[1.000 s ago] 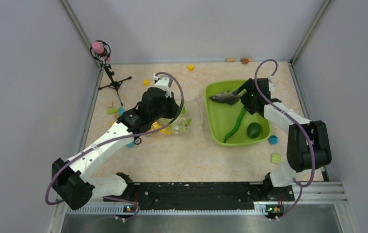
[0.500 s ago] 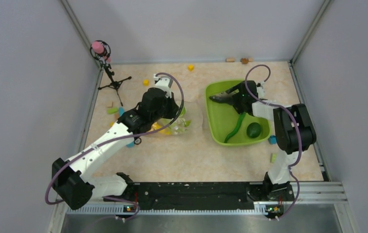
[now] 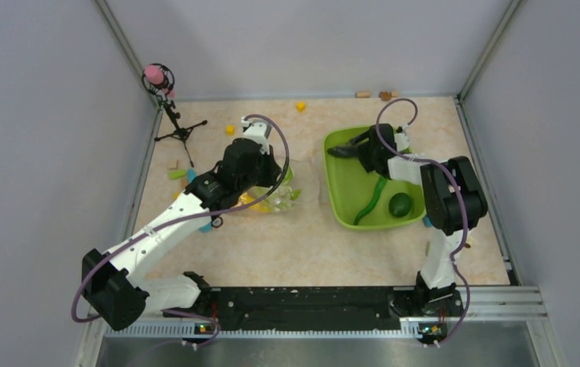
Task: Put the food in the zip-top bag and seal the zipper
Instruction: Pick up the fake fish from the bin.
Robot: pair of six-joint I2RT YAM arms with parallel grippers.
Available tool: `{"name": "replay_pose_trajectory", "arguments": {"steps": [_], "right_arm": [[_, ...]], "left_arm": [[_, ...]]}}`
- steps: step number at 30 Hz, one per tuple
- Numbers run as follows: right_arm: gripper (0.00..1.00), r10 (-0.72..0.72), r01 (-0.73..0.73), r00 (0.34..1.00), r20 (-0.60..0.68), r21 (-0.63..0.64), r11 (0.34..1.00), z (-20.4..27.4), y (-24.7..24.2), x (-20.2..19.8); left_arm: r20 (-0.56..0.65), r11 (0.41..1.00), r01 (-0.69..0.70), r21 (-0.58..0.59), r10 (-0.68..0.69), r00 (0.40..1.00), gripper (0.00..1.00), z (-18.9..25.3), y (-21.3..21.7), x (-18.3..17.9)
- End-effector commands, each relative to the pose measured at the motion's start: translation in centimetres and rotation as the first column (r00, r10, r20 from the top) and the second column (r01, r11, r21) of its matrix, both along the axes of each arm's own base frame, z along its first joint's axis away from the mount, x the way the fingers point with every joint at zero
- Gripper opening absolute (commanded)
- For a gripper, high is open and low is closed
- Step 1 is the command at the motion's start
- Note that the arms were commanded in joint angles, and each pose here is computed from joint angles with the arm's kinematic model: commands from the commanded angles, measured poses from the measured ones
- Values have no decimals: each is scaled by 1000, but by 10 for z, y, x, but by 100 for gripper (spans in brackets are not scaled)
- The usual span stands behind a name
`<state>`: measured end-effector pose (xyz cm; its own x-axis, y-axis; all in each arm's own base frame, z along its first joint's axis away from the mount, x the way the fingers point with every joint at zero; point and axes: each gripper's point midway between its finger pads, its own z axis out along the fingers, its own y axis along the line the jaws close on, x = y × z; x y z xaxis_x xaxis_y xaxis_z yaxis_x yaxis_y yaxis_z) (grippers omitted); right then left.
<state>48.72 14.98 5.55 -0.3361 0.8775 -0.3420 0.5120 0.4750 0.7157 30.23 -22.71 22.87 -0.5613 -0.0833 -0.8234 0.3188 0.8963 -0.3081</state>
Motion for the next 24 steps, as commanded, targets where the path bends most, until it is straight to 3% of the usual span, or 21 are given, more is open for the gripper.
{"name": "replay_pose_trajectory", "arguments": {"steps": [1, 10, 15, 19, 21, 24], "right_arm": [[72, -47, 45, 999, -28, -80, 996, -18, -10, -2], [52, -67, 67, 998, -2, -86, 994, -27, -14, -1], [15, -69, 72, 995, 66, -52, 996, -18, -13, -2], [10, -49, 53, 991, 127, -28, 998, 3, -9, -5], [2, -36, 40, 984, 175, -22, 999, 20, -7, -7], [0, -45, 53, 968, 248, -27, 998, 50, -13, -16]], "left_arm": [[73, 999, -14, -43, 17, 997, 0, 21, 1, 7], [64, 999, -10, -43, 12, 998, 0, 18, 0, 8], [64, 999, -6, -45, 9, 998, 0, 18, -1, 7], [70, 999, -8, -48, 11, 997, 0, 23, 1, 7], [73, 998, 3, -58, 2, 997, 0, 26, -1, 5], [76, 997, 14, -76, -8, 997, 0, 31, -3, 3]]}}
